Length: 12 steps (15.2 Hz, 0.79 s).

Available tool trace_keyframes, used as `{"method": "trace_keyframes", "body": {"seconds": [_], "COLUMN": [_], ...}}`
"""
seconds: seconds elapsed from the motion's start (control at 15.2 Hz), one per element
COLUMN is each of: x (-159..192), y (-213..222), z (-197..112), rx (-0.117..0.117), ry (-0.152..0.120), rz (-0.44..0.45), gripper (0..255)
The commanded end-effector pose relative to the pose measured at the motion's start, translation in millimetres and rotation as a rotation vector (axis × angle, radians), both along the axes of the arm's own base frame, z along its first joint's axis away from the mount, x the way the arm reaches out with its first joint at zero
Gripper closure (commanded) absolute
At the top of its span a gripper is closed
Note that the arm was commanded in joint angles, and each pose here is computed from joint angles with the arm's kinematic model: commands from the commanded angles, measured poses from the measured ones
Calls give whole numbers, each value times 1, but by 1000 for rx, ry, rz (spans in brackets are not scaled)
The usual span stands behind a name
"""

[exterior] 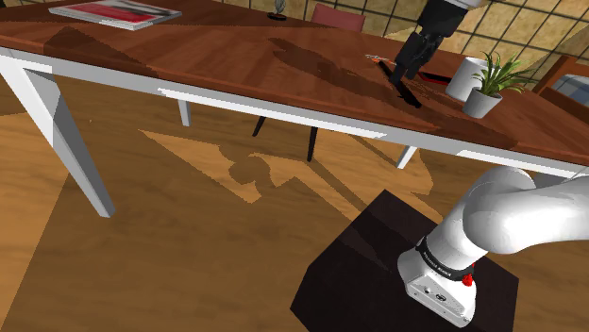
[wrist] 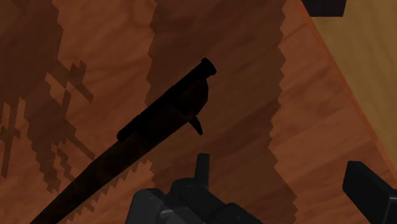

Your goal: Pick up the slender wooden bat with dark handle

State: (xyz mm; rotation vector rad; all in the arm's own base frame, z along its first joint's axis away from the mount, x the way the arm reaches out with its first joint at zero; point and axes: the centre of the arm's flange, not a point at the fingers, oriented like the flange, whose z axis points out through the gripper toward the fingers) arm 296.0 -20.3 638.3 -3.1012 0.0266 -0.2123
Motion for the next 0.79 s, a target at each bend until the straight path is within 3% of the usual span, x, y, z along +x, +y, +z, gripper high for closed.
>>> {"method": "trace_keyframes", "body": {"seconds": [0.0,0.73], "x": [0,80], "y": [0,-119], "z": [0,-5], "rx": [0,-6], "ry": [0,113], "rz": [0,-641], "gripper": [0,0]}}
